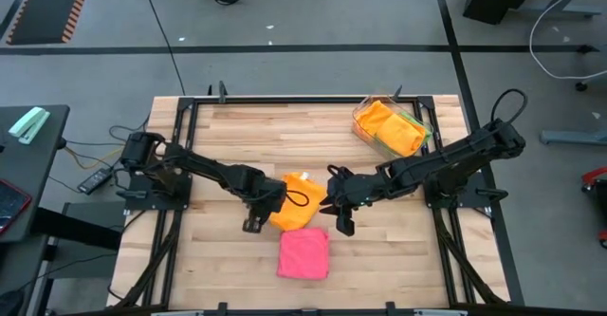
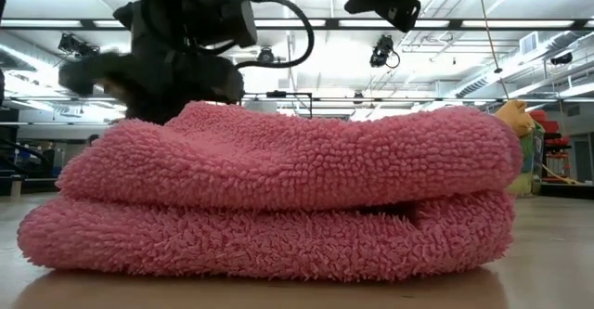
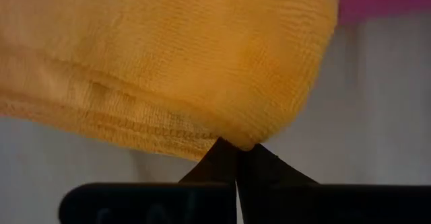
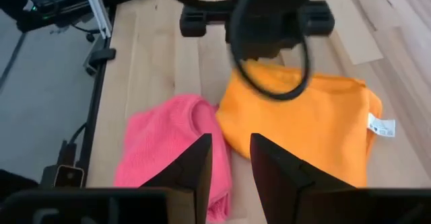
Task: Fold microfiber towels
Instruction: Fold the orange towel
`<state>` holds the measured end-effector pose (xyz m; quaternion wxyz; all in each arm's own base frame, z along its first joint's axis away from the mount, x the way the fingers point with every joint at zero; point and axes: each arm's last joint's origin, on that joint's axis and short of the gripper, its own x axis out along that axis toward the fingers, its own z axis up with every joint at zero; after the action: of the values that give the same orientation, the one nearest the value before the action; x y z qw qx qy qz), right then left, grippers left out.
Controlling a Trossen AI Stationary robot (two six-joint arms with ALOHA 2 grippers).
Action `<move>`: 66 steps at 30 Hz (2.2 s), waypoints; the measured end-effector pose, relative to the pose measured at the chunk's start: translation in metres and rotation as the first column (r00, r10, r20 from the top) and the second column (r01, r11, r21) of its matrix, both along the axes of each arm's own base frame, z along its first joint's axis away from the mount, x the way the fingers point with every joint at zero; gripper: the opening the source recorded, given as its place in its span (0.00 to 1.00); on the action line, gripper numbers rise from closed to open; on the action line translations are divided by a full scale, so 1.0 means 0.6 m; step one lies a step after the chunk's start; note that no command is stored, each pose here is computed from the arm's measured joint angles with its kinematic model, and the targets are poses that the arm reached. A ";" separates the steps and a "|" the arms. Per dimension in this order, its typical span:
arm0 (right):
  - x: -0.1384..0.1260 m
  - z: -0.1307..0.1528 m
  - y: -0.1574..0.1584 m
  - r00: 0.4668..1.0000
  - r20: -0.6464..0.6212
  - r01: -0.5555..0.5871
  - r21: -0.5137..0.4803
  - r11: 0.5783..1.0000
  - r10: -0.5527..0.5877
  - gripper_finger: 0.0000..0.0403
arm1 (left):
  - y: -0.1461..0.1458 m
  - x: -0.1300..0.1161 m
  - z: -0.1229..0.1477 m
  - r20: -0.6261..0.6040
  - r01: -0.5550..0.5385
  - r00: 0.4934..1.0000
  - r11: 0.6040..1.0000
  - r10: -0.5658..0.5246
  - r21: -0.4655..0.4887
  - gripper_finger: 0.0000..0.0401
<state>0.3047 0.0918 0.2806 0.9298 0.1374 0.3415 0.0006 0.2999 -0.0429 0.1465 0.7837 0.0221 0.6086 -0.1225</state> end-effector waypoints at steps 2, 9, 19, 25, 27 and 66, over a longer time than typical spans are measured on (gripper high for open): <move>0.000 -0.001 -0.002 1.000 -0.006 -0.020 -0.008 1.000 0.020 0.27 | -0.006 -0.004 0.007 -0.026 -0.113 0.993 0.992 0.112 -0.049 0.01; 0.002 -0.005 -0.007 0.999 -0.019 -0.027 -0.029 0.999 0.026 0.27 | -0.032 -0.012 0.031 -0.088 -0.451 0.892 0.879 0.443 -0.152 0.01; 0.057 -0.107 -0.008 0.984 -0.177 -0.033 -0.093 0.995 0.016 0.27 | -0.071 -0.003 0.034 -0.075 -0.600 0.795 0.762 0.602 -0.242 0.01; 0.103 -0.176 -0.044 0.980 -0.197 -0.034 -0.141 0.989 0.005 0.27 | -0.090 -0.013 0.032 -0.083 -0.575 0.816 0.791 0.572 -0.209 0.01; 0.115 -0.192 -0.057 0.982 -0.186 -0.043 -0.143 0.989 0.016 0.27 | -0.095 -0.017 0.030 -0.080 -0.569 0.821 0.797 0.566 -0.203 0.01; 0.145 -0.223 -0.211 0.960 -0.139 -0.257 -0.100 0.961 0.242 0.27 | -0.143 -0.026 0.041 0.353 -0.325 0.899 0.934 0.257 0.147 0.71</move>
<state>0.3917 -0.0349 0.1470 0.9055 0.0381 0.4131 0.0895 0.2842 -0.1286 0.1708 0.8771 0.0299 0.4751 0.0643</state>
